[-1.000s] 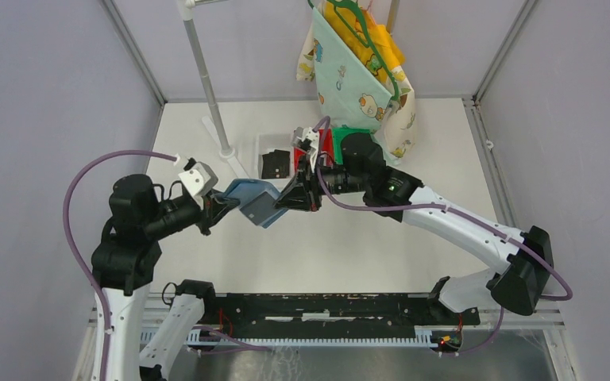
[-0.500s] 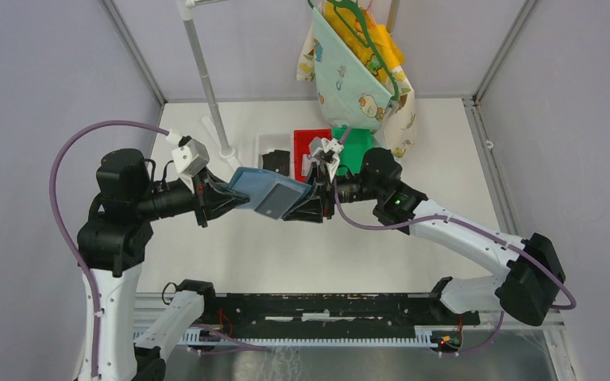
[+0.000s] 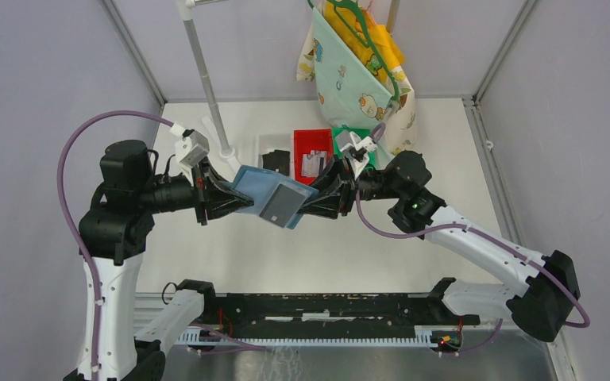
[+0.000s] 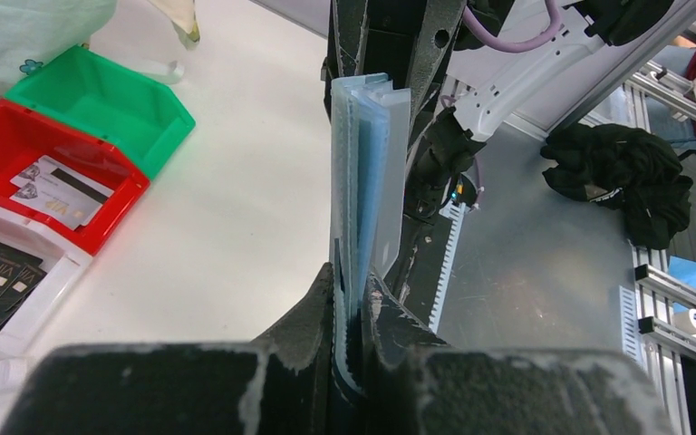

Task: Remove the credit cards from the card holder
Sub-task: Remove the credit card from the card holder.

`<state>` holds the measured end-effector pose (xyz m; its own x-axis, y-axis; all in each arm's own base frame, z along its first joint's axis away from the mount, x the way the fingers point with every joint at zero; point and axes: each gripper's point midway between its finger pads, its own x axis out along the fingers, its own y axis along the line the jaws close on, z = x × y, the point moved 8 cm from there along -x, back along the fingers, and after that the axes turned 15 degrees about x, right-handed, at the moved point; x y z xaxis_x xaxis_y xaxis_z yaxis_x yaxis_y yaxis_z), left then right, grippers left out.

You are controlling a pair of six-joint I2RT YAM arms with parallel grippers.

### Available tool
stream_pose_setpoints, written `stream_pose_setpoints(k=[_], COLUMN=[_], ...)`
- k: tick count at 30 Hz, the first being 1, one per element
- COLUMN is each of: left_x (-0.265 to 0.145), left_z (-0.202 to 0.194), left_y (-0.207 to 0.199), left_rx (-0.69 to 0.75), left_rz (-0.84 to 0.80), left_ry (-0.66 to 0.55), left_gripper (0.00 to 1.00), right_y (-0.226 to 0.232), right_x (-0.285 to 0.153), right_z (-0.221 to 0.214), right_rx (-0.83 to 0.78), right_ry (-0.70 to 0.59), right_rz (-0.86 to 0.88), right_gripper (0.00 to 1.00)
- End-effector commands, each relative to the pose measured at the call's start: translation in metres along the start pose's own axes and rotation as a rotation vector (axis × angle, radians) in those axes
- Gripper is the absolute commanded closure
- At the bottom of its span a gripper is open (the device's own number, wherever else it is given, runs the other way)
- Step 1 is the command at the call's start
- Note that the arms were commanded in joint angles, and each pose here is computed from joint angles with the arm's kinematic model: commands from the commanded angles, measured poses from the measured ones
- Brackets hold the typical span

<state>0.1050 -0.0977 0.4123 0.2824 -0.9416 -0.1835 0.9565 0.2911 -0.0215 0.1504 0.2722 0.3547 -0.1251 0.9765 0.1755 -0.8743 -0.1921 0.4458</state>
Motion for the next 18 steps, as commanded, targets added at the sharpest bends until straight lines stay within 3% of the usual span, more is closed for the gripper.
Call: stream_pose_setpoints(k=[1,11,18], left_x=[-0.0037,-0.0040,-0.0022], left_z=[0.0136,0.0144,0.0112], left_y=[-0.0130,-0.0132,-0.0089], left_rx=[-0.005,-0.006,-0.009], left_rz=[-0.060,-0.046,-0.021], left_ry=[-0.046,-0.052,-0.051], left_gripper=[0.98,0.98,0.98], right_y=[0.0101,0.0107,0.0141], right_x=[0.0000,0.0008,0.0040], right_z=[0.0118,0.0102,0.0125], right_rx=[-0.041,-0.002,0.040], right_ry=[-0.045,-0.071,-0.132], right_rz=[0.054,0.070,0.121], right_gripper=[0.64,0.61,0.49])
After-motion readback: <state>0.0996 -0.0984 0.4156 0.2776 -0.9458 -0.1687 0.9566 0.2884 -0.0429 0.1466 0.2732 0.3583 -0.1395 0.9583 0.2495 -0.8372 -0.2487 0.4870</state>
